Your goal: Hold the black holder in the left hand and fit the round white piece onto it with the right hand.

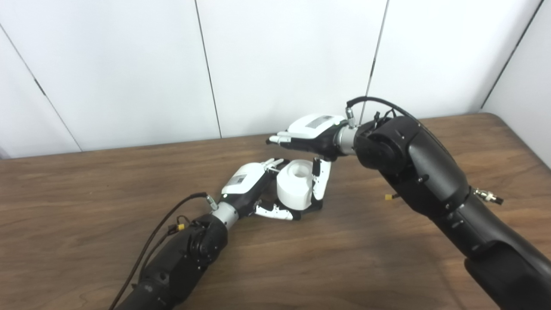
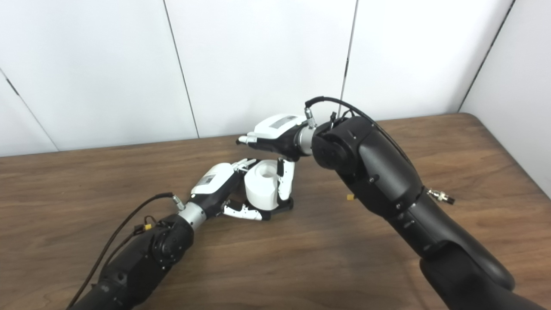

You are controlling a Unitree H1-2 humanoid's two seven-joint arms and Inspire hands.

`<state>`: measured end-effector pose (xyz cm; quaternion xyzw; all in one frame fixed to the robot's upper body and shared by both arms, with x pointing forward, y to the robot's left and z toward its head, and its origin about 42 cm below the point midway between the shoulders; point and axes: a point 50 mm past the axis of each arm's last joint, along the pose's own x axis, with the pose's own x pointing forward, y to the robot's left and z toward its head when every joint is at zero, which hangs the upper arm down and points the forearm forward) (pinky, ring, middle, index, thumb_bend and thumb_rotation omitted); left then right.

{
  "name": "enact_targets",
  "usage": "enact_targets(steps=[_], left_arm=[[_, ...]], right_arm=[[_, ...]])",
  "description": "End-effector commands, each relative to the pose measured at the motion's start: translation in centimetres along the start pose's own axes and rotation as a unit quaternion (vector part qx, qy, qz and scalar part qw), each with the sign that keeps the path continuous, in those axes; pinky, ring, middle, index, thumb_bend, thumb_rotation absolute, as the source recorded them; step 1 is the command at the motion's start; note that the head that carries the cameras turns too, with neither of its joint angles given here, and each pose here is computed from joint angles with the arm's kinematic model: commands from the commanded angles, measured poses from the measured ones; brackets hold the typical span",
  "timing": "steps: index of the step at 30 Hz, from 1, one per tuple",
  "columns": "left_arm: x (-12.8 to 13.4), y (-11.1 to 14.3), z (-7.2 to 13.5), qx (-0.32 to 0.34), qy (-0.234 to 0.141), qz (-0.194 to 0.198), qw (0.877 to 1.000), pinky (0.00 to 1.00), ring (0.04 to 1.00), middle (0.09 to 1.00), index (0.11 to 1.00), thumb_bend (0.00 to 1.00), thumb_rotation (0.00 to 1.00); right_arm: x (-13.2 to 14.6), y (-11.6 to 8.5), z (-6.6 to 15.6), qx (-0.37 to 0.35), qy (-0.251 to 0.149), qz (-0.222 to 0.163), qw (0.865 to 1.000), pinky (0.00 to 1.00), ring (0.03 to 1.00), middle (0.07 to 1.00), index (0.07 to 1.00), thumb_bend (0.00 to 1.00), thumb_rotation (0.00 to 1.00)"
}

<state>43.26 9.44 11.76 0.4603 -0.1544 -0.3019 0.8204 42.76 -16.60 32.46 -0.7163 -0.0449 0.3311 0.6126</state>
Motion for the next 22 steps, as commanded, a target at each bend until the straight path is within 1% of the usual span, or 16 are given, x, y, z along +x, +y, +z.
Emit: enact_targets(steps=[1,5,7,10,14,17,19,20,22], left_arm=[[-3.3,-5.7,-2.9,0.001,0.079,-0.13,0.988,0.94,0.976,0.936,0.482,0.52,0.06],[-3.3,-5.7,-3.1,0.004,0.078,-0.128,0.989,0.92,0.963,0.937,0.482,0.52,0.06],[-3.3,-5.6,-3.1,0.001,0.078,-0.127,0.989,0.94,0.967,0.939,0.482,0.52,0.06],[-3.3,-5.4,-3.1,0.003,0.078,-0.126,0.989,0.94,0.97,0.937,0.482,0.52,0.06],[-3.3,-5.2,-3.1,0.006,0.077,-0.126,0.989,0.94,0.968,0.934,0.482,0.52,0.07],[-3.3,-5.2,-3.2,0.005,0.078,-0.124,0.989,0.92,0.966,0.931,0.481,0.52,0.07],[-3.3,-5.1,-3.3,0.008,0.078,-0.124,0.989,0.92,0.961,0.929,0.482,0.52,0.07],[-3.4,-5.1,-3.3,0.01,0.079,-0.125,0.989,0.91,0.96,0.929,0.482,0.52,0.07],[-3.4,-5.1,-3.4,0.012,0.079,-0.126,0.989,0.91,0.959,0.931,0.482,0.52,0.07]], right_arm=[[-1.7,-2.9,-0.5,-0.019,0.013,-0.026,0.999,0.97,1.0,1.0,1.0,1.0,0.24],[-2.7,-2.7,-1.4,-0.028,0.032,0.001,0.999,0.95,1.0,1.0,1.0,1.0,0.24],[-3.2,-2.7,-1.8,-0.035,0.046,0.011,0.998,0.95,1.0,1.0,1.0,1.0,0.23],[-4.2,-2.6,-2.8,-0.04,0.072,0.02,0.996,0.95,1.0,1.0,1.0,1.0,0.2],[-5.6,-2.7,-4.1,-0.038,0.109,0.029,0.993,0.95,1.0,1.0,1.0,0.97,0.17],[-6.6,-2.8,-5.3,-0.035,0.128,0.023,0.991,0.94,1.0,1.0,1.0,0.94,0.13],[-7.1,-2.8,-6.3,-0.035,0.142,0.009,0.989,0.92,0.991,1.0,1.0,0.91,0.1],[-7.4,-2.8,-6.8,-0.041,0.149,-0.008,0.988,0.9,0.985,1.0,1.0,0.9,0.09],[-7.7,-2.6,-7.5,-0.05,0.161,-0.038,0.985,0.83,0.955,0.995,1.0,0.88,0.08]])
